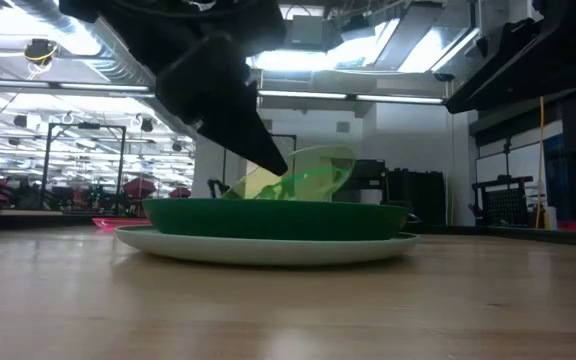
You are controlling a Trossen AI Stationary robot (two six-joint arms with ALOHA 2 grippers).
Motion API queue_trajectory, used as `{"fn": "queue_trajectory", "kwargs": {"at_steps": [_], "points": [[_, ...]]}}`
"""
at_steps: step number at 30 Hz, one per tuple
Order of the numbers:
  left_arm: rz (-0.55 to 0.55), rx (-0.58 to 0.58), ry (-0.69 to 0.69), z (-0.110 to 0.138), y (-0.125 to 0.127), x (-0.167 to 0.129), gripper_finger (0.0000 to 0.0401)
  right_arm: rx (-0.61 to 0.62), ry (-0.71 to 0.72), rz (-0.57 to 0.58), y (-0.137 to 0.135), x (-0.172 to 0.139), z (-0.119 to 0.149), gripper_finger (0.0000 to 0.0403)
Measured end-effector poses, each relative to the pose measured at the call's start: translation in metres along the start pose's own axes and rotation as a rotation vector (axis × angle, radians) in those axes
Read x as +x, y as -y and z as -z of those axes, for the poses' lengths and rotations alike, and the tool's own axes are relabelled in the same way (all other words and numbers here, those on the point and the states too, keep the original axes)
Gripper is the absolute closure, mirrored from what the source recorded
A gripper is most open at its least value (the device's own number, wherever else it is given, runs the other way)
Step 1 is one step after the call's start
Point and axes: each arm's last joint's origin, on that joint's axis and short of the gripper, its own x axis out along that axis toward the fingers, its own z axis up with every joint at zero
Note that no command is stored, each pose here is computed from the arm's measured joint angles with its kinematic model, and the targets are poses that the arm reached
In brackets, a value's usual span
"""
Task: Stack plastic plates
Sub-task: Stack the transparent green plate on top of the transparent green plate, then stack the transparent orange plate on top of the transparent green plate
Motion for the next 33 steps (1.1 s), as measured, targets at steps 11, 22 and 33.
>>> {"fn": "queue_trajectory", "kwargs": {"at_steps": [11,22,33], "points": [[0.046,0.004,-0.038,0.000,-0.004,-0.002,0.0298,0.006,0.000,0.000,0.000,0.000,0.000,0.0221],[0.258,-0.033,-0.074,-0.002,0.013,-0.052,0.0283,0.007,-0.001,-0.001,0.000,0.000,0.000,0.0221],[0.514,-0.309,-0.337,0.025,0.060,-0.092,0.0286,0.009,-0.010,-0.028,-0.001,0.000,0.000,0.0221]]}}
